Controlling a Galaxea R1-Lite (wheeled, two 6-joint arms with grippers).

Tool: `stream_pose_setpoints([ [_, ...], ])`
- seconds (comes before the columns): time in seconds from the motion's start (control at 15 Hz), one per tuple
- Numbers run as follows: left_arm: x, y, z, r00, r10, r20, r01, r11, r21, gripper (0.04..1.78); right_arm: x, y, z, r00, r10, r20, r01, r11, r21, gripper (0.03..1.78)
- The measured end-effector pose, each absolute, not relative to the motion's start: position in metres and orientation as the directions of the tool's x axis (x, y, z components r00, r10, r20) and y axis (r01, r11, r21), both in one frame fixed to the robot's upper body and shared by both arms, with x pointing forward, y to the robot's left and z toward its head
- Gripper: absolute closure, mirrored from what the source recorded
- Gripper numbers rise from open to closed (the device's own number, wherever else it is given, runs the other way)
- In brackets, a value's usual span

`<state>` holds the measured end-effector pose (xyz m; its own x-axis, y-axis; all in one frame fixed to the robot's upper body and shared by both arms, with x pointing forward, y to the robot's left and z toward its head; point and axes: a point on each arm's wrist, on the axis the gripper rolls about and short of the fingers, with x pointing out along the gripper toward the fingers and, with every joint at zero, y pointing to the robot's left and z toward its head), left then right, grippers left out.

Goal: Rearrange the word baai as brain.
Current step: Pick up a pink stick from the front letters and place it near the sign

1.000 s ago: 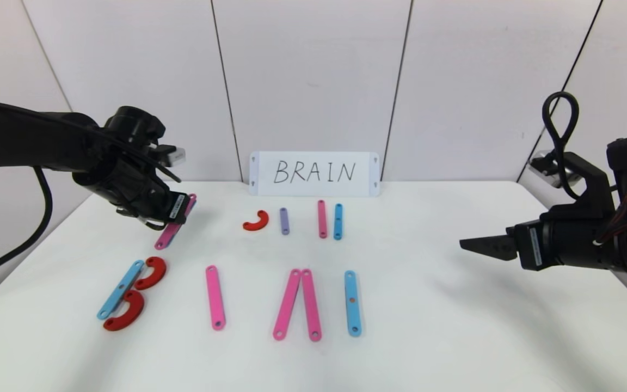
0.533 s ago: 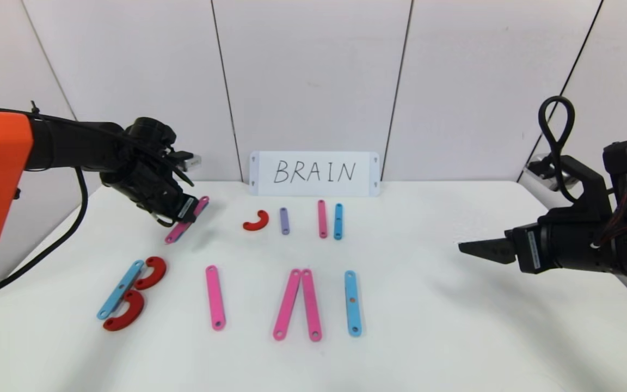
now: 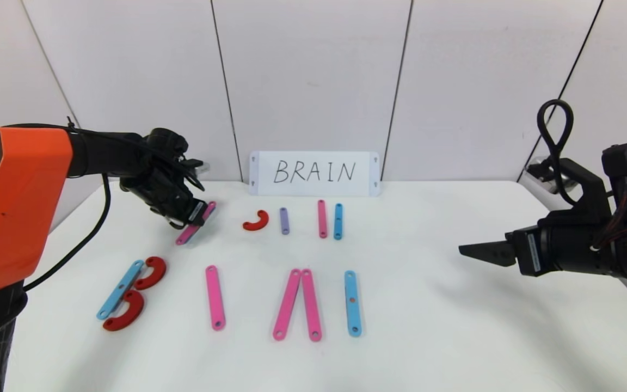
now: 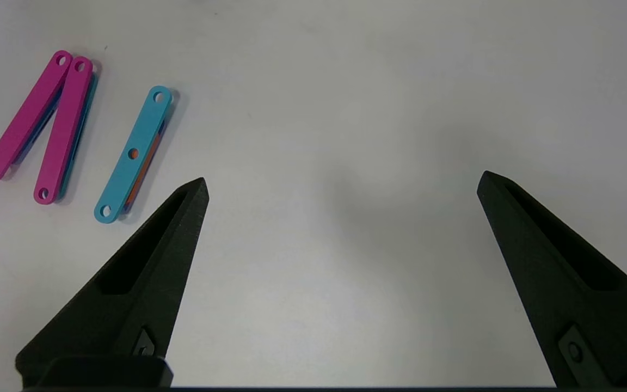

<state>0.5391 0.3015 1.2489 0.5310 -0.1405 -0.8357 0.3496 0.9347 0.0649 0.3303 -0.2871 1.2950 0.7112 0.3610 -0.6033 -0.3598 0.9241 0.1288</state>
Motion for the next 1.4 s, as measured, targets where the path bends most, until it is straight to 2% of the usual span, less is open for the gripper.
stream_pose_setpoints([
  [0.73, 0.5442, 0.3008, 1.2412, 0.523, -0.134, -0.841, 0.344, 0.937, 0.064, 1.52, 0.3301, -0.2855, 1.2924, 0.704, 0.363, -0.611, -0.365, 0.922, 0.129, 0.08],
  [0.87, 0.5443, 0.3008, 1.2418, 0.525, -0.134, -0.840, 0.343, 0.937, 0.064, 1.45, 0.3305, -0.2852, 1.2918, 0.702, 0.364, -0.613, -0.366, 0.922, 0.128, 0.08],
  [1.07, 0.5442, 0.3004, 1.2420, 0.525, -0.135, -0.840, 0.343, 0.937, 0.064, 1.18, 0.3307, -0.2851, 1.2914, 0.701, 0.363, -0.614, -0.366, 0.922, 0.128, 0.08],
  [1.4, 0.5443, 0.3004, 1.2427, 0.528, -0.135, -0.839, 0.342, 0.938, 0.064, 0.38, 0.3305, -0.2848, 1.2910, 0.699, 0.364, -0.615, -0.367, 0.921, 0.128, 0.08],
])
